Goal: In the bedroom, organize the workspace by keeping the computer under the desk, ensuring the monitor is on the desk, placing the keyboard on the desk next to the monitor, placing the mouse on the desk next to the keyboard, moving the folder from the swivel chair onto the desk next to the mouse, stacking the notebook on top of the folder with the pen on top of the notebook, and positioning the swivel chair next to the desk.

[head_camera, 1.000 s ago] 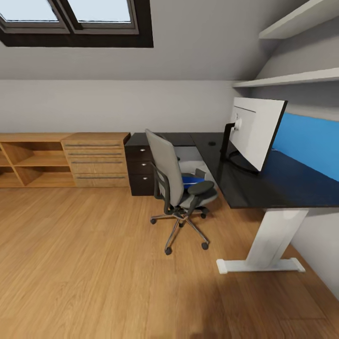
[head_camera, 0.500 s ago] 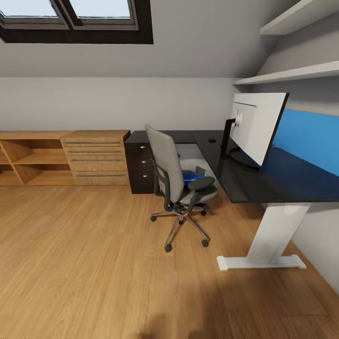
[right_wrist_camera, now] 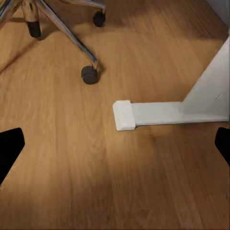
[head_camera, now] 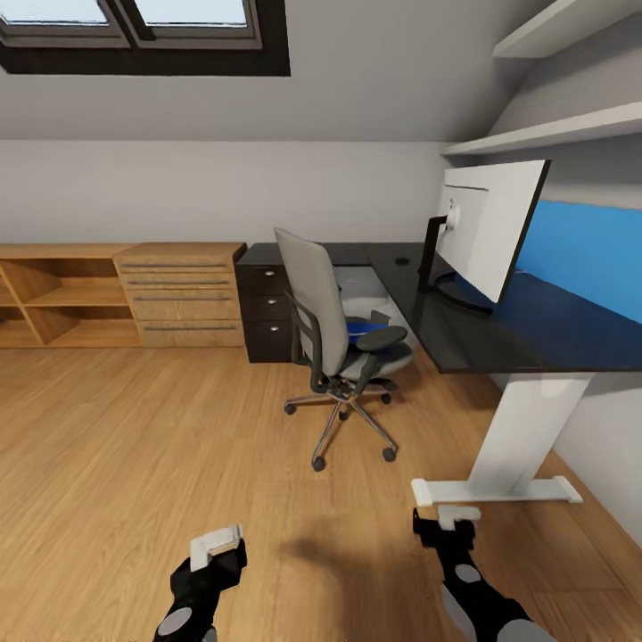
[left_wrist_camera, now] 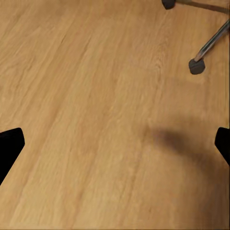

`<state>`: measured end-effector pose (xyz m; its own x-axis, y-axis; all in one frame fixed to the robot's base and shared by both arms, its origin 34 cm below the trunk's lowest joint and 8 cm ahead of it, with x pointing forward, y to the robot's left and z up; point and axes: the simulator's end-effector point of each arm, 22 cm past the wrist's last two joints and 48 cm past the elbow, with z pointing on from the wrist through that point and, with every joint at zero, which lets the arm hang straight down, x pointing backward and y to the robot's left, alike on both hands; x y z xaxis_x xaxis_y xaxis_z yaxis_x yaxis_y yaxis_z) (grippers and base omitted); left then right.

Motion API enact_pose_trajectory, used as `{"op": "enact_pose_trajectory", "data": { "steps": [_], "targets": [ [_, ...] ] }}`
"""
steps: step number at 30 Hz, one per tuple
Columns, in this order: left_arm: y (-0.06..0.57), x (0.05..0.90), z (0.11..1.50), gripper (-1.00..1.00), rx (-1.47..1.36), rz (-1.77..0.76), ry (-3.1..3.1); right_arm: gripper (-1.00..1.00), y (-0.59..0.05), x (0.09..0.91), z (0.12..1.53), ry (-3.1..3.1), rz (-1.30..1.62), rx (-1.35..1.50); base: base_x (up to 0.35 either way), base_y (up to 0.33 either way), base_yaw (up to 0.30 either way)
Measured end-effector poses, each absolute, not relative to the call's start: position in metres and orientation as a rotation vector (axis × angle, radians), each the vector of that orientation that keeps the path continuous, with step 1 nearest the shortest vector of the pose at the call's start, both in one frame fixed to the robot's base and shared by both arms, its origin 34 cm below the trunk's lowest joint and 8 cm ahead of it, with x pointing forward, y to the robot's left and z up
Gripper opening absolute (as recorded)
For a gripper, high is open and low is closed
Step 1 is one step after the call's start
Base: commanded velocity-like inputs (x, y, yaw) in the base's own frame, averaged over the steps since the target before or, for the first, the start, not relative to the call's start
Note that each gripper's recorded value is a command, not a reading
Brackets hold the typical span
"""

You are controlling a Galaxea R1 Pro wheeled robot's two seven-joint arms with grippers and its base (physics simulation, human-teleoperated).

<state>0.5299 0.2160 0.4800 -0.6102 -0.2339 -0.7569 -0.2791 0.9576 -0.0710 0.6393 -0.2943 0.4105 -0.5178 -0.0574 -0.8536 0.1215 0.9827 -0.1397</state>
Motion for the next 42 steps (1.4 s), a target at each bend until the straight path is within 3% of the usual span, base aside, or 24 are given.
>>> {"op": "enact_pose_trajectory", "data": {
  "steps": [8,18,25,35,42],
  "targets": [
    [0.188,0.555,0.517,1.0,-0.429,-0.171,2.251,1.0,-0.303,0.72,0.461,2.044,-0.215,0.126,0.0,0.0,0.0],
    [0.193,0.551,0.504,1.0,-0.328,-0.179,2.265,1.0,-0.308,0.715,0.434,2.067,-0.169,0.273,0.0,0.0,0.0],
    [0.135,0.543,0.498,1.0,-0.201,-0.343,2.272,1.0,-0.31,0.717,0.431,2.025,-0.158,0.304,0.0,0.0,0.0],
    [0.129,0.541,0.497,1.0,-0.178,-0.347,2.279,1.0,-0.309,0.722,0.44,1.983,-0.153,0.296,0.001,0.0,0.0],
    [0.132,0.538,0.491,1.0,-0.172,-0.335,2.292,1.0,-0.276,0.725,0.445,1.956,-0.104,0.292,0.274,0.0,0.0]
  ]
}}
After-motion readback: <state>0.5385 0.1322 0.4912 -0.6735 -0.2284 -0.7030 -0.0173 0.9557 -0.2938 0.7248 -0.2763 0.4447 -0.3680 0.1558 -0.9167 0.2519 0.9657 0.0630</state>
